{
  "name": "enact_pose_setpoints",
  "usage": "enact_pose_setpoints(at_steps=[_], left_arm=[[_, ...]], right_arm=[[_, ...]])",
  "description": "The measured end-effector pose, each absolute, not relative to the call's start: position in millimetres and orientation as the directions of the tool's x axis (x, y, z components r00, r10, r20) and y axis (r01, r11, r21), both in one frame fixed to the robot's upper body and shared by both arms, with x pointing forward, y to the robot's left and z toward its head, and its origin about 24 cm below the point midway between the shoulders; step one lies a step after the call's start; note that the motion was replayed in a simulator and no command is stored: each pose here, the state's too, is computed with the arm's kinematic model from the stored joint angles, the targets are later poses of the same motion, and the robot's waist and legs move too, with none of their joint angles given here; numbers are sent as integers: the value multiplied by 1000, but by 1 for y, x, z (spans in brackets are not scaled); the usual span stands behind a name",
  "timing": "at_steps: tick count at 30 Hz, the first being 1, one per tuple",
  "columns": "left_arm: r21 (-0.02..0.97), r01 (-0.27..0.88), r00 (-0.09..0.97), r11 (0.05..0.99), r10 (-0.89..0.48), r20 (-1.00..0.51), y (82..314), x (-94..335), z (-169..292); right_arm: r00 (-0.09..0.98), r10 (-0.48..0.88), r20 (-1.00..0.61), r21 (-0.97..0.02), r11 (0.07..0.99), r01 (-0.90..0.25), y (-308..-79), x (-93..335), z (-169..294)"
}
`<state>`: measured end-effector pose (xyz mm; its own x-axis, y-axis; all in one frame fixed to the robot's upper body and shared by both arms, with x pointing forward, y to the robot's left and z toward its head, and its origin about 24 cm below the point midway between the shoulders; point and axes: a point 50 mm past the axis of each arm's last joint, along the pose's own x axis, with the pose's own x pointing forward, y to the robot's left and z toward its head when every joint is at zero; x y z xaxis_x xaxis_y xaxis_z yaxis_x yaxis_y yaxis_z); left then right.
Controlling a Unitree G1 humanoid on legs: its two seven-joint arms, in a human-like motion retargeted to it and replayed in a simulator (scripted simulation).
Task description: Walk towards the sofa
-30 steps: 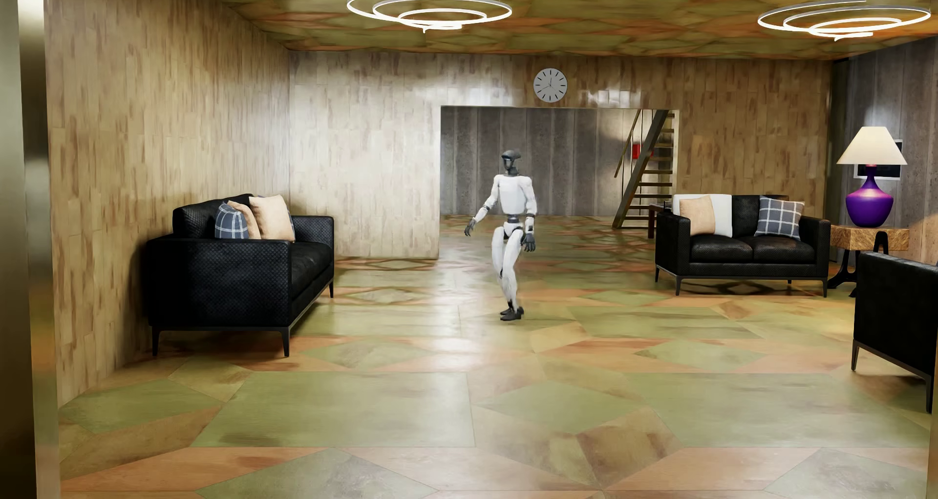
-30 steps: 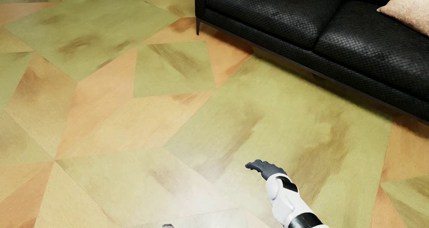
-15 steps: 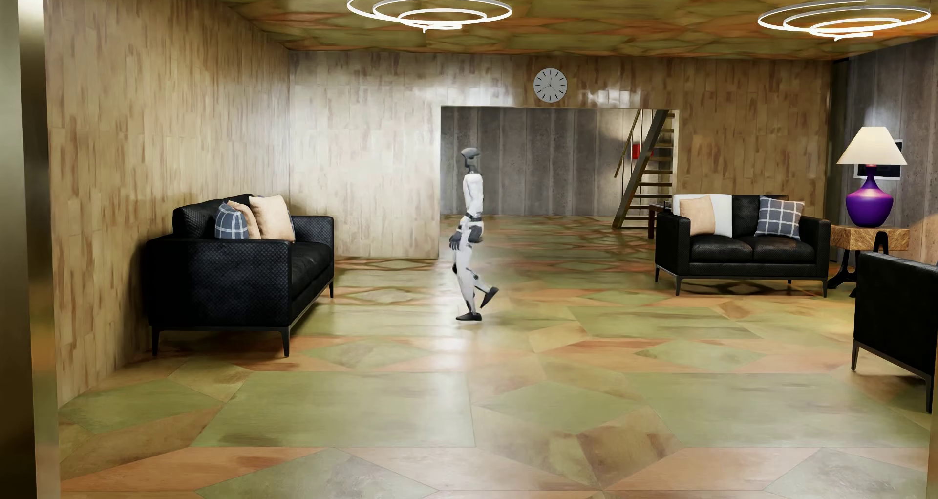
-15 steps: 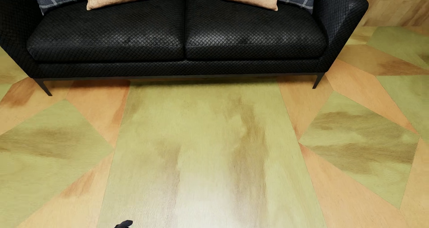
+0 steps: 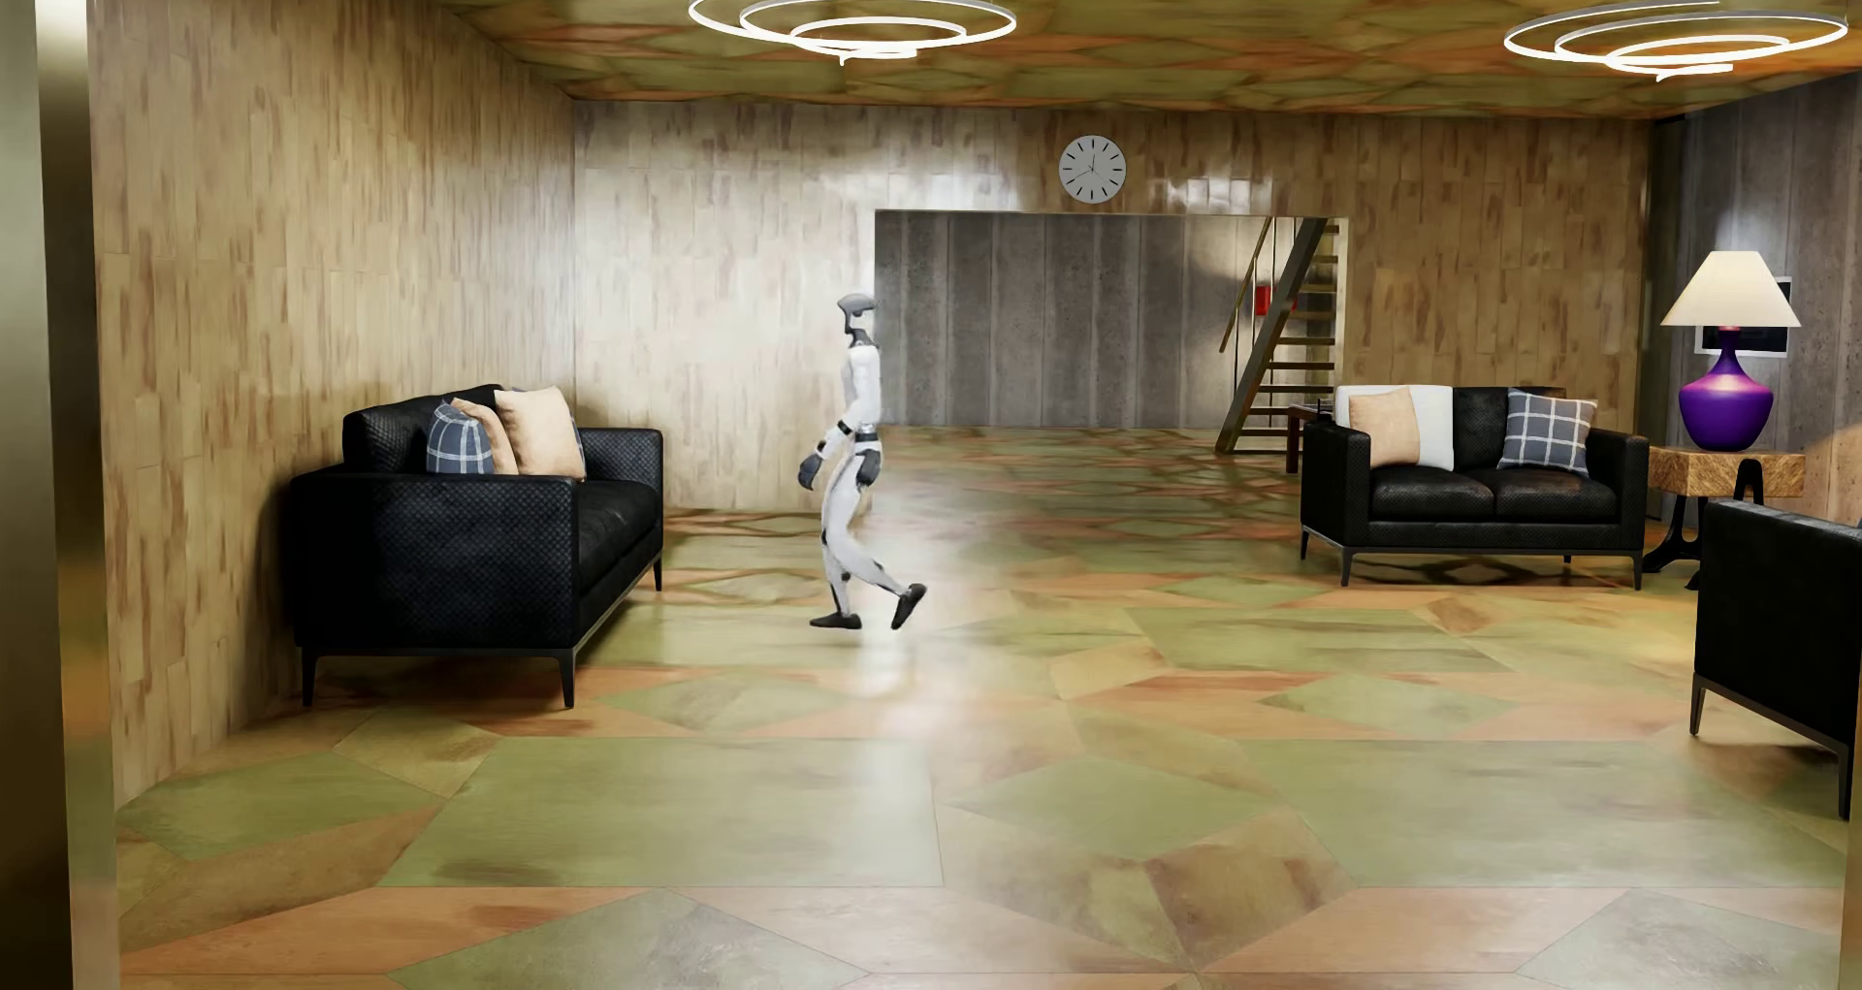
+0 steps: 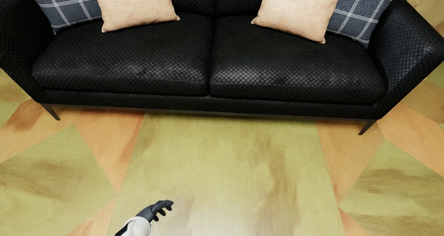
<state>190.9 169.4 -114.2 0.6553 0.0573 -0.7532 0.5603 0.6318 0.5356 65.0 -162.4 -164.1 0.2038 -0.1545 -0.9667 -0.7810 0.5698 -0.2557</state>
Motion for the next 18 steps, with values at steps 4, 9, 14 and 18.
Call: enact_pose_setpoints(at_steps=[4, 9, 14, 18], left_arm=[[546, 273, 491, 792, 373, -787, 220, 126, -136], [495, 316, 224, 809, 444, -868, 253, 34, -148], [300, 459, 29, 837, 323, -946, 225, -7, -162], [399, 361, 277, 843, 312, -909, 210, 50, -156]], right_arm=[[549, -314, -775, -630, 457, -628, -203, 174, -127], [862, -185, -471, -839, 396, -373, -190, 282, -48], [907, -160, -391, -795, 556, -244, -170, 270, -44], [714, -37, -699, -661, 416, -625, -161, 210, -100]])
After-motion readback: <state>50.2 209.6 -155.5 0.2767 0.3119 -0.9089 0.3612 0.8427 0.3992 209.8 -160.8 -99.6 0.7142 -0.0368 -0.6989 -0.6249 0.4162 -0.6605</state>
